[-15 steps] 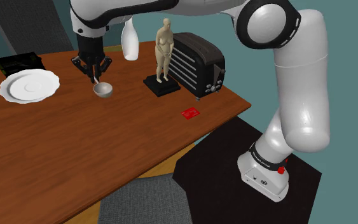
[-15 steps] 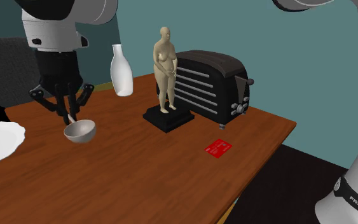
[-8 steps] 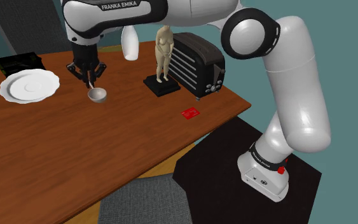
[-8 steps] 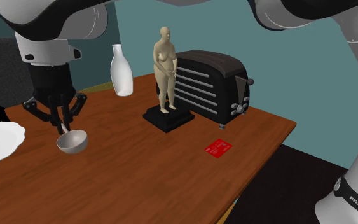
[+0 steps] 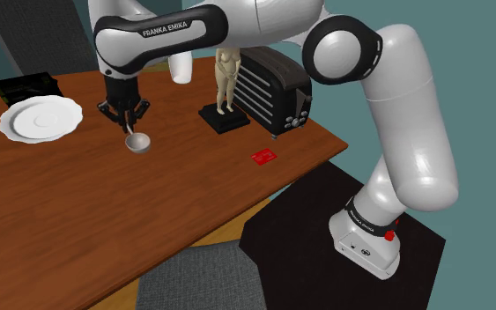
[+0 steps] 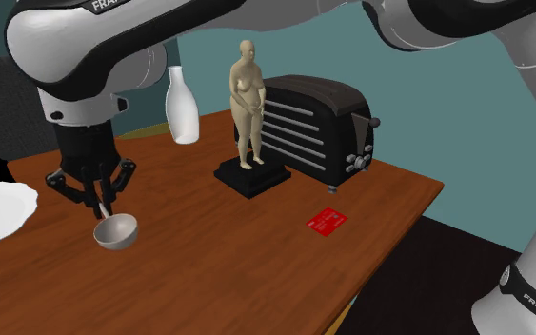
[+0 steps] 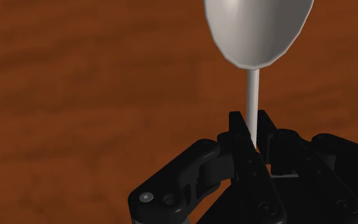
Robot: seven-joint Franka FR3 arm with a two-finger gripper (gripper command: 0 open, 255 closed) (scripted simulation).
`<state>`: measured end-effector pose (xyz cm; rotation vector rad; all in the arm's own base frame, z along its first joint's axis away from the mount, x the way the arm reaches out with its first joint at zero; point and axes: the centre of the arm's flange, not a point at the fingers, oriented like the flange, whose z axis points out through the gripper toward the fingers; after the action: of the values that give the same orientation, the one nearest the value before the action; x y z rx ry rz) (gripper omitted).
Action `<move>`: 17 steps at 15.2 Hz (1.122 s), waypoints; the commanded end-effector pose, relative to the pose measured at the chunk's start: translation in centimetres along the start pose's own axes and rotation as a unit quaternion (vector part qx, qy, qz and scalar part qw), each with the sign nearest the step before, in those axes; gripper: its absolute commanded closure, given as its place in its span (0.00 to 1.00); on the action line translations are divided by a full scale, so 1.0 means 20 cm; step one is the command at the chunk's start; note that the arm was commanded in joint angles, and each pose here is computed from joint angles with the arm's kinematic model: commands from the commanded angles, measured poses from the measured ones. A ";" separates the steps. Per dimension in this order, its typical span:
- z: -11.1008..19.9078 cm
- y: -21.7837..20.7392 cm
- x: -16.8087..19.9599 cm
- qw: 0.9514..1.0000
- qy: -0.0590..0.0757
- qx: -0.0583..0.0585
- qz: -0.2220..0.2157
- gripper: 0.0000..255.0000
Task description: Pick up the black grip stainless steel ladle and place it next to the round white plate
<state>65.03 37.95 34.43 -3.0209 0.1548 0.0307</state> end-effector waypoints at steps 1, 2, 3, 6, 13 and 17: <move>0.06 0.01 0.00 1.000 0.000 0.000 0.000 1.00; 0.08 0.01 0.00 1.000 0.000 0.000 0.000 1.00; 0.11 0.01 0.00 1.000 0.000 0.000 0.000 1.00; 0.19 0.02 0.00 1.000 0.000 0.000 0.000 1.00; 0.22 0.03 0.00 1.000 0.000 0.000 0.000 1.00; 0.22 0.03 0.00 1.000 0.000 0.000 0.000 0.00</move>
<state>64.97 37.94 30.04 -3.0207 0.1549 0.0300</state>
